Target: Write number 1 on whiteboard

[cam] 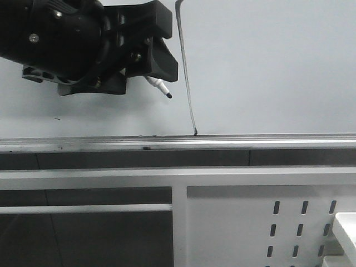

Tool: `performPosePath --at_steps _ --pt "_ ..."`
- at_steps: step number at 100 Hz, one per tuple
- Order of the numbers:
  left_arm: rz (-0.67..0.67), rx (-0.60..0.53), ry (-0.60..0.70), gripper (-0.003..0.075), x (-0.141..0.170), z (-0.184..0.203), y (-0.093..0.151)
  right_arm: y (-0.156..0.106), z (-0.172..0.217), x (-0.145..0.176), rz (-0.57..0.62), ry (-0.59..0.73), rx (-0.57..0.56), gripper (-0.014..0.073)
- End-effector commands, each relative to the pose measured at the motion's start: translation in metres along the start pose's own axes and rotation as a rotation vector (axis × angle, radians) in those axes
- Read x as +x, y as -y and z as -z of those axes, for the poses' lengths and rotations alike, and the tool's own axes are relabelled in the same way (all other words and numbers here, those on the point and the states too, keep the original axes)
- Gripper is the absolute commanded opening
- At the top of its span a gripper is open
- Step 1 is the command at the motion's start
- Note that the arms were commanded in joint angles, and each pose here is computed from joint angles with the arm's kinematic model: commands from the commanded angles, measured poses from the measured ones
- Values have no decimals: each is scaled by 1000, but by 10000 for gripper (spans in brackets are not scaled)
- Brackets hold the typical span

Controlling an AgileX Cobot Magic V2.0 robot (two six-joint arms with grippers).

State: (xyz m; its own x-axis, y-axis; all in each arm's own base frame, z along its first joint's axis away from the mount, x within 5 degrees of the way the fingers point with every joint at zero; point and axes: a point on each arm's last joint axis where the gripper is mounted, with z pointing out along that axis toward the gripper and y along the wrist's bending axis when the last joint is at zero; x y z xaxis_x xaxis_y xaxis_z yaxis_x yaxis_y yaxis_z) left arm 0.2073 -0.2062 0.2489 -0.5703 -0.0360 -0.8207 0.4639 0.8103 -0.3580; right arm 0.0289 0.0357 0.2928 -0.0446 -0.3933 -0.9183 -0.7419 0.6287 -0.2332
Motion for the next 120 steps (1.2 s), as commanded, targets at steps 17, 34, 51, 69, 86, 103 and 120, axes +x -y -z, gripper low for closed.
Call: performPosePath --at_steps 17,34,51,69,86,103,120 --pt "10 12 127 510 -24 11 4 4 2 -13 -12 90 33 -48" --pt "10 20 85 510 -20 10 5 4 2 -13 -12 90 33 -48" --pt "23 8 56 510 -12 10 1 4 2 -13 -12 90 33 -48" --pt "27 -10 45 510 -3 12 -5 4 2 -13 -12 90 33 -48" --pt "32 10 116 490 -14 27 -2 4 2 -13 -12 90 33 -48" --pt "-2 39 201 377 -22 56 -2 5 2 -14 -5 95 41 -48" --pt "0 59 277 305 -10 96 -12 5 2 -14 -4 101 44 -48"
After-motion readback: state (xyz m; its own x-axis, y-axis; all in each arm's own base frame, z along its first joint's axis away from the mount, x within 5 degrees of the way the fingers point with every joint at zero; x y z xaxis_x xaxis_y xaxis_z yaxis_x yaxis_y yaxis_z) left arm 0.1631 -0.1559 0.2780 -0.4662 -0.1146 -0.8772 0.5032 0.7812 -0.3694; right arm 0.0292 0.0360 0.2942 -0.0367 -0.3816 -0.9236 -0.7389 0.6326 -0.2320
